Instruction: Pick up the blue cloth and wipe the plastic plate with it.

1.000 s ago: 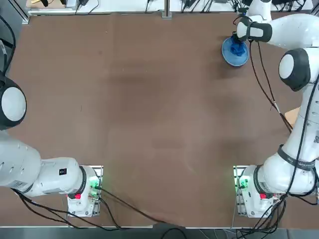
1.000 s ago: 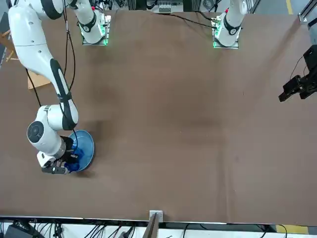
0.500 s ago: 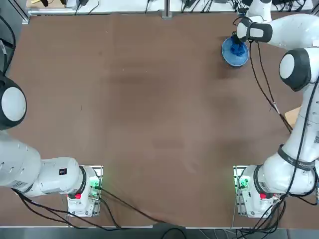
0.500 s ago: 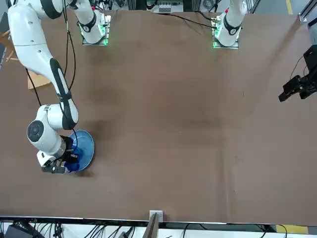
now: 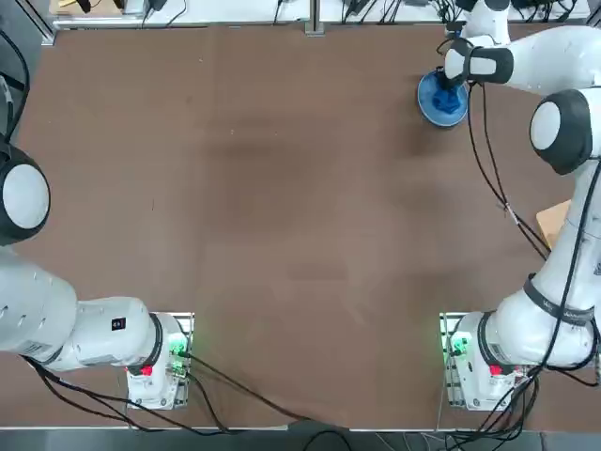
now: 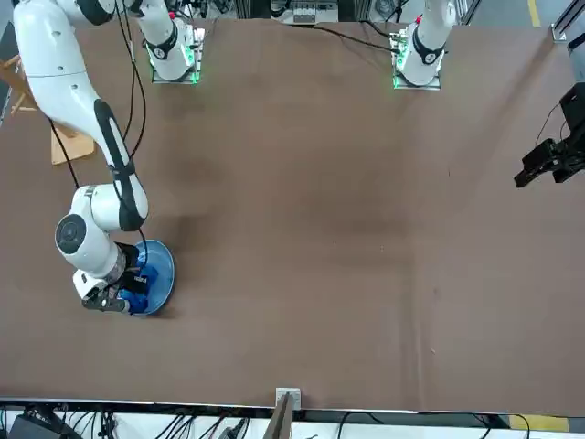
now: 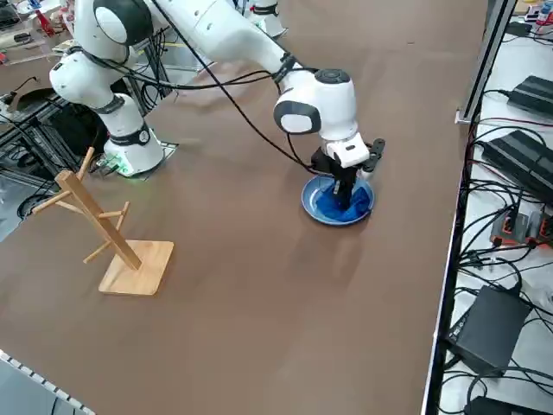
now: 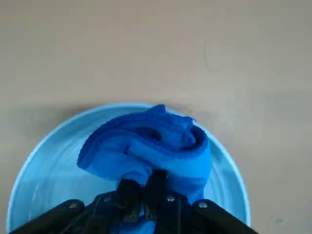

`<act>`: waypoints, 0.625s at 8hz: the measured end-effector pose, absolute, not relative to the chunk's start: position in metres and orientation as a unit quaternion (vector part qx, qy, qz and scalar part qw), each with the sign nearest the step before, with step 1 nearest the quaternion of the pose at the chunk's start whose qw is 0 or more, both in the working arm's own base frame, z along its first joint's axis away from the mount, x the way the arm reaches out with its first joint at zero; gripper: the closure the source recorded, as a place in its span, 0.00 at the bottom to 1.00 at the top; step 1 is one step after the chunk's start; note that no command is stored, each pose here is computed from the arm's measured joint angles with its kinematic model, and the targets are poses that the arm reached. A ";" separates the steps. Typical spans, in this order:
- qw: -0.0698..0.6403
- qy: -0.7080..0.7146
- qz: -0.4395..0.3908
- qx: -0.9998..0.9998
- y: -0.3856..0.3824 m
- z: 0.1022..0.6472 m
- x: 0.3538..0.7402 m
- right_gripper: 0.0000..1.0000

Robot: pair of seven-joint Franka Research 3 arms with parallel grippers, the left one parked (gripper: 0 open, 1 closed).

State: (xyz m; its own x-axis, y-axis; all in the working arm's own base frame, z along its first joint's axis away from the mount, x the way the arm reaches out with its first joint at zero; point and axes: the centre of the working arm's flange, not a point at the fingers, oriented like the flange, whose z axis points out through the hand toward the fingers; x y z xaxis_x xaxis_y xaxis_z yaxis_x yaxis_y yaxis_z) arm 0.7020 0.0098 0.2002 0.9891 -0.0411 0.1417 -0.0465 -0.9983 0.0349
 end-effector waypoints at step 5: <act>0.029 -0.051 0.063 0.996 0.032 0.201 0.695 0.94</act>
State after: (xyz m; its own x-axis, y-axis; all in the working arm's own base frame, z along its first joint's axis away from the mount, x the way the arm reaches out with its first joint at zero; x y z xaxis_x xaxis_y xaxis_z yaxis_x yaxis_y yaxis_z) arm 0.6950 0.0323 0.2008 0.9868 -0.0984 0.1290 -0.1058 -0.9930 0.0519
